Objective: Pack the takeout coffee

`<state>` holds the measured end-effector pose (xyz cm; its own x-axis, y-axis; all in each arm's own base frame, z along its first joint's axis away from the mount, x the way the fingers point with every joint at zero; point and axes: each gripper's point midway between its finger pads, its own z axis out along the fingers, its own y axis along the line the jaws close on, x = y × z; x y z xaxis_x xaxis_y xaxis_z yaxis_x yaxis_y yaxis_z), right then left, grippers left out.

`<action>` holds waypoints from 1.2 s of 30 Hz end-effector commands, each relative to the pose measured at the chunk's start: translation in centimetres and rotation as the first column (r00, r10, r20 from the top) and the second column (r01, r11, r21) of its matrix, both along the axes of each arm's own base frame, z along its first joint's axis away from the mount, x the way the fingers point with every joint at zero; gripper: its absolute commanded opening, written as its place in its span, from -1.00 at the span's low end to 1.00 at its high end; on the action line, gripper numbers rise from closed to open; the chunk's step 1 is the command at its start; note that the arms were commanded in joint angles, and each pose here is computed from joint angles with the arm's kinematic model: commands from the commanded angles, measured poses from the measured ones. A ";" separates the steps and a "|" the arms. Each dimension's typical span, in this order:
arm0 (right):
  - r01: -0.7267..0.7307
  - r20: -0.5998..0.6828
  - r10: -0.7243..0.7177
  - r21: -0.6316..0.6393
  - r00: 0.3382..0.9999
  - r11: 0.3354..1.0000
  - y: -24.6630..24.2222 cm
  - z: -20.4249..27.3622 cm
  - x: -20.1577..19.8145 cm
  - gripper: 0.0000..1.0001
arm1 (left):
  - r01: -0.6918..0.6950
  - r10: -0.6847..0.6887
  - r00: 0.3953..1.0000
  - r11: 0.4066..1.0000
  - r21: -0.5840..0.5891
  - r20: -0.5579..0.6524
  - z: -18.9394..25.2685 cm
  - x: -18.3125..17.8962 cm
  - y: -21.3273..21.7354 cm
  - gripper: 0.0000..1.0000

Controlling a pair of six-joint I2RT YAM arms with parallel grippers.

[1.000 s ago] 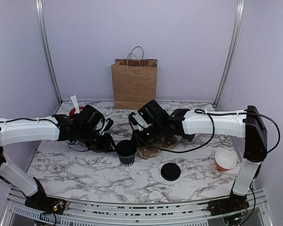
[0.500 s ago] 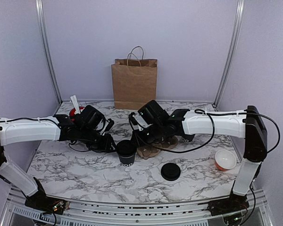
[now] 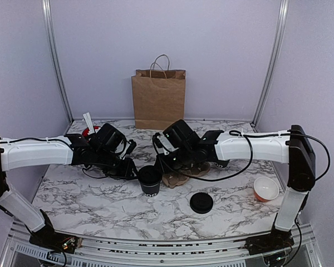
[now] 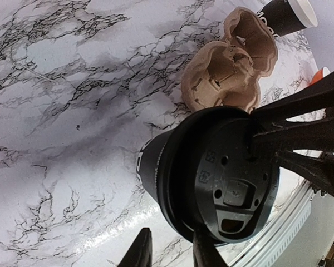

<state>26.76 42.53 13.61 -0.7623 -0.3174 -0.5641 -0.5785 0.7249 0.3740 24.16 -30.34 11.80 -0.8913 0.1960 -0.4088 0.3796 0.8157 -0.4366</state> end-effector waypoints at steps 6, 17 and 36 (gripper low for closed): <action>-0.043 -0.079 0.038 -0.064 0.996 0.997 -0.2 -3.0 -2.6 -0.68 | 0.026 -0.015 0.998 0.984 0.173 -0.064 -4.3 -1.4 2.0 -0.52; -0.034 -0.105 0.026 -0.080 0.994 0.996 -1.0 -4.5 -3.3 -0.68 | 0.046 -0.027 0.996 0.972 0.228 -0.087 -5.9 -1.9 2.3 -0.52; -0.016 -0.153 0.003 -0.083 0.988 0.996 -2.3 -6.9 -4.5 -0.68 | 0.062 -0.021 0.990 0.953 0.296 -0.139 -10.0 -4.0 3.1 -0.55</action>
